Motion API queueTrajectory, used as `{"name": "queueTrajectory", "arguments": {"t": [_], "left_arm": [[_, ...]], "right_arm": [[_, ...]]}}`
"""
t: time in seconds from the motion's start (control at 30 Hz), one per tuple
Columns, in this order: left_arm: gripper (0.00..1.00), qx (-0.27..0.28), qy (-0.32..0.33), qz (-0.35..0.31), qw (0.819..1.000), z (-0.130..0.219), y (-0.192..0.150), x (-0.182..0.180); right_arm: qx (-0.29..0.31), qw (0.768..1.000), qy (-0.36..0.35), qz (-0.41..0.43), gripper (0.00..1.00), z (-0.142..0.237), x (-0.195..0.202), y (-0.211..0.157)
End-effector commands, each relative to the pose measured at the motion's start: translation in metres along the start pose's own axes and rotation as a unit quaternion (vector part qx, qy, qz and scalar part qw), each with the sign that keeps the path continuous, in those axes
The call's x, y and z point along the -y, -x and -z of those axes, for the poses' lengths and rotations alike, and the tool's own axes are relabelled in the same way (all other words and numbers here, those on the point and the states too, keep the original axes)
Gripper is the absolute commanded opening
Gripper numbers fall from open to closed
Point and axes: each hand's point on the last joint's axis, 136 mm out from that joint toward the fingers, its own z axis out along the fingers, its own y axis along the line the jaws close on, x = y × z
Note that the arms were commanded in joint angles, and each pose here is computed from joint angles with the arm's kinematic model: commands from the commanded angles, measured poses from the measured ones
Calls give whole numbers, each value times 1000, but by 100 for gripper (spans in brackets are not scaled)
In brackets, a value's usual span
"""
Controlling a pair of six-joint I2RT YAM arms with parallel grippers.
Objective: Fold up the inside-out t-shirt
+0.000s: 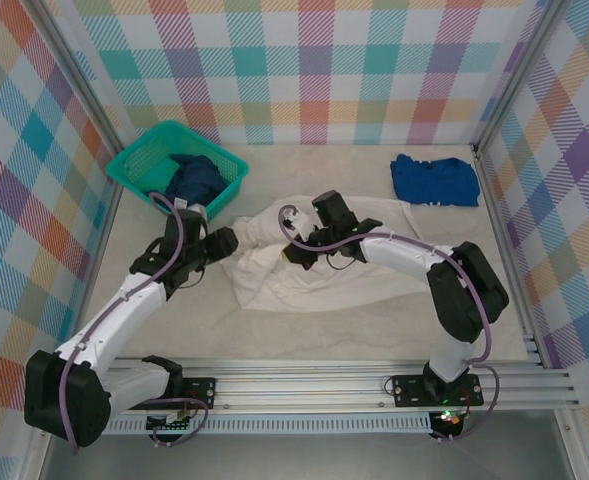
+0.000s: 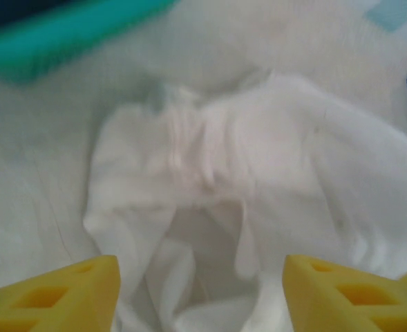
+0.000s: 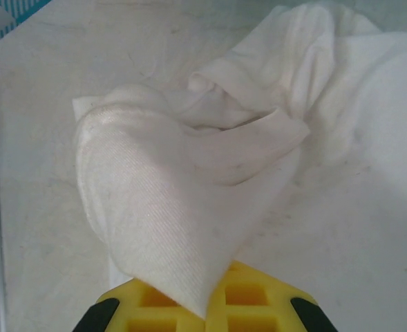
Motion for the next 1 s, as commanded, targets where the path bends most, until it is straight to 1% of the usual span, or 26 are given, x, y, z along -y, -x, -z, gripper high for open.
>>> {"name": "queueTrajectory", "arguments": {"t": [0.0, 0.13, 0.23, 0.27, 0.33, 0.37, 0.43, 0.53, 0.57, 0.63, 0.7, 0.8, 0.9, 0.97], "left_arm": [[67, 51, 47, -62, 996, -18, 53, 6], [69, 28, 74, -114, 990, -70, 81, 20], [70, -2, 69, -139, 988, -111, 95, 34], [71, -15, 58, -146, 987, -125, 99, 43], [72, -20, 56, -160, 985, -147, 110, 55], [72, -19, 66, -172, 983, -158, 117, 57], [73, -12, 115, -192, 974, -176, 132, 51], [74, -23, 200, -207, 957, -203, 146, 29], [74, -26, 219, -211, 952, -210, 148, 23], [75, -26, 236, -214, 948, -226, 151, 17], [75, -20, 253, -210, 944, -235, 157, 8], [74, -10, 276, -200, 940, -238, 167, -7], [73, -24, 297, -197, 934, -225, 168, -23], [72, -39, 304, -197, 931, -211, 161, -33]], "right_arm": [[-2, 999, 32, -33, 0, -3, -12, -2], [5, 999, 36, -34, 0, -2, -14, 1], [8, 999, 37, -35, 0, -2, -14, 1], [8, 999, 37, -36, 0, -2, -14, 0], [8, 998, 41, -38, 0, -2, -16, -1], [8, 998, 43, -40, 0, -2, -16, -1], [9, 998, 46, -42, 0, -2, -17, -2], [9, 998, 48, -47, 0, -3, -19, -5], [7, 998, 49, -49, 0, -3, -18, -7], [5, 997, 51, -51, 0, -5, -18, -8], [3, 997, 52, -53, 0, -6, -17, -10], [3, 997, 56, -56, 0, -9, -17, -11], [2, 996, 62, -60, 0, -12, -18, -12], [0, 996, 65, -64, 0, -14, -18, -14]]}}
